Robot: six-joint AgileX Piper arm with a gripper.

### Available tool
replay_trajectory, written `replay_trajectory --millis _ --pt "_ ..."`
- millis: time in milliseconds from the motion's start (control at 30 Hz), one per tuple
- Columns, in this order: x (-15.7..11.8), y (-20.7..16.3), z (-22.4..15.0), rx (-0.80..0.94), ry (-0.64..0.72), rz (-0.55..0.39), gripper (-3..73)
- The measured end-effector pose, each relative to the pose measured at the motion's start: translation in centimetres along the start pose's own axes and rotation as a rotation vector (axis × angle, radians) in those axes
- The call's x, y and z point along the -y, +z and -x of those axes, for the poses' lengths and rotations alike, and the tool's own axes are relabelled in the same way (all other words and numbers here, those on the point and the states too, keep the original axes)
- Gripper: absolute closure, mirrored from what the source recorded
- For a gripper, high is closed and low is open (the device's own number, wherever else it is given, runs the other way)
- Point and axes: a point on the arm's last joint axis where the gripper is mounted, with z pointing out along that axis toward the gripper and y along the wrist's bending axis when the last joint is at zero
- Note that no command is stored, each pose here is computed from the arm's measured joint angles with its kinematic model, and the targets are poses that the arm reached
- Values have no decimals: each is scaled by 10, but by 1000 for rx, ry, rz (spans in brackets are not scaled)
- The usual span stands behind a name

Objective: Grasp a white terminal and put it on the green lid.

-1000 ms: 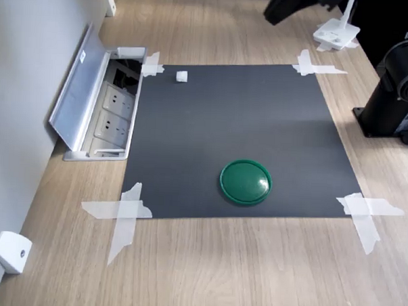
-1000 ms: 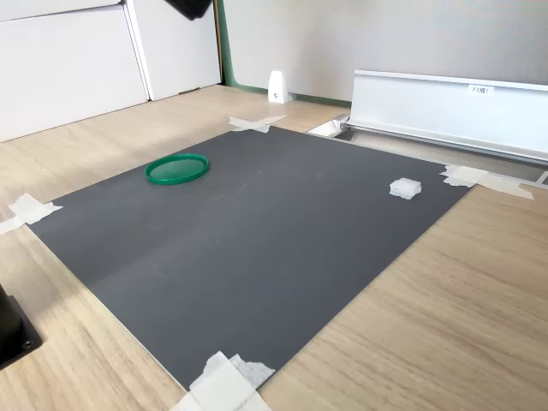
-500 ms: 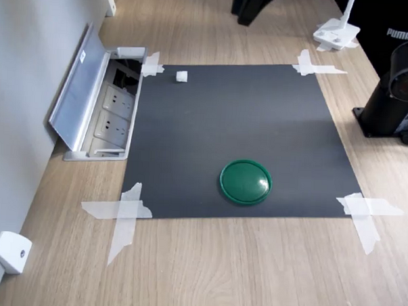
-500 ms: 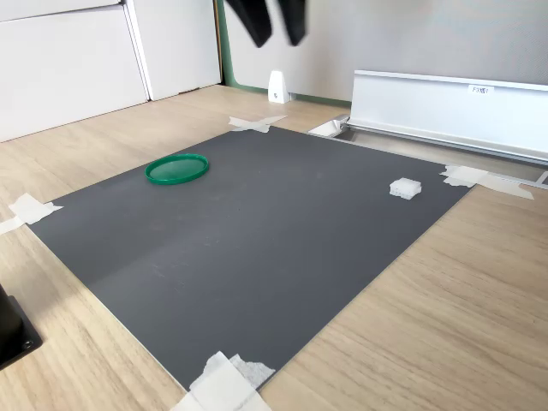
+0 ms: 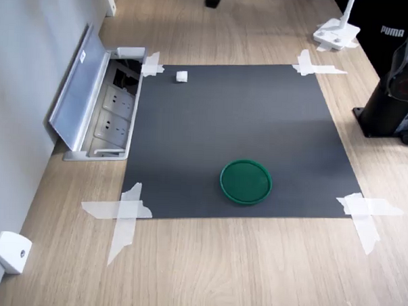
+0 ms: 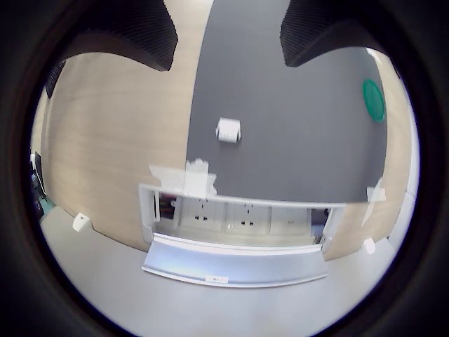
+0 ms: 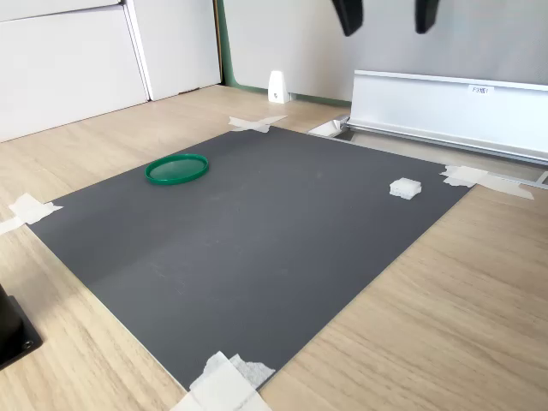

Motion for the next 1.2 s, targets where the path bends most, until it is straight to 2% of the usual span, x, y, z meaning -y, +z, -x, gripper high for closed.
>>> replay_trajectory --millis 167,400,633,900,1200 --pt "1 25 12 -30 47 35 64" --pt "-18 60 25 -95 -8 63 64" --pt "-13 86 30 -97 -14 38 64" --pt "-14 127 29 -158 -28 72 64" --pt "-18 146 26 -168 -48 45 64"
